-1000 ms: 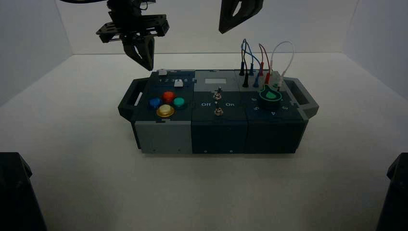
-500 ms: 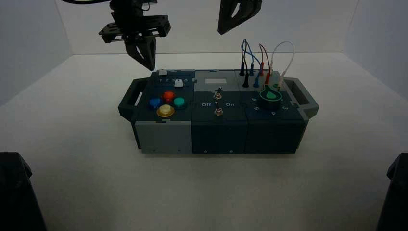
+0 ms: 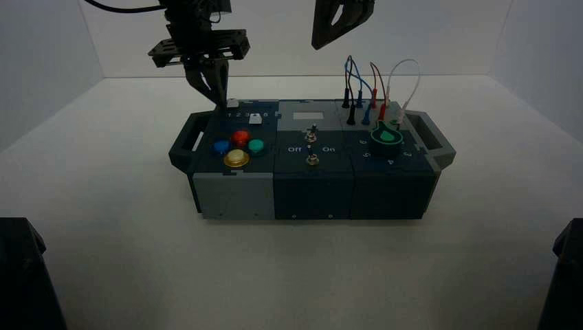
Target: Move the top slider to position 2.
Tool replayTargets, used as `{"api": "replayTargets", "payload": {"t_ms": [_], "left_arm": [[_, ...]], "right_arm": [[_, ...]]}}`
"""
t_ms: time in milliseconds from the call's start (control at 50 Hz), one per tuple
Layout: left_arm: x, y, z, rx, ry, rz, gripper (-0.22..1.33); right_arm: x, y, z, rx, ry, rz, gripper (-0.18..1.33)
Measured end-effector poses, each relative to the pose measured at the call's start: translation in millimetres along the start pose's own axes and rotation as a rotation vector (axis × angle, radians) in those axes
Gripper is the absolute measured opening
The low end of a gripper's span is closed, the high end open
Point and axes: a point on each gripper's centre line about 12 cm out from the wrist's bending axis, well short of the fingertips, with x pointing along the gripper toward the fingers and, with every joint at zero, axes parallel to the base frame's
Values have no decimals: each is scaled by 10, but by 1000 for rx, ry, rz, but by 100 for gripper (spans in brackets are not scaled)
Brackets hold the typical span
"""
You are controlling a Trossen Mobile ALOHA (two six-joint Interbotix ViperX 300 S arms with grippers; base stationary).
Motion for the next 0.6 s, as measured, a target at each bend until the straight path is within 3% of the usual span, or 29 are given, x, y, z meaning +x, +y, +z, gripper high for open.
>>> {"api": "replayTargets", "payload": {"t_ms": [600], "left_arm": [[0, -54, 59, 7, -4, -6, -17]], "right_arm": [[0, 3, -5, 0, 4, 2, -14]]}}
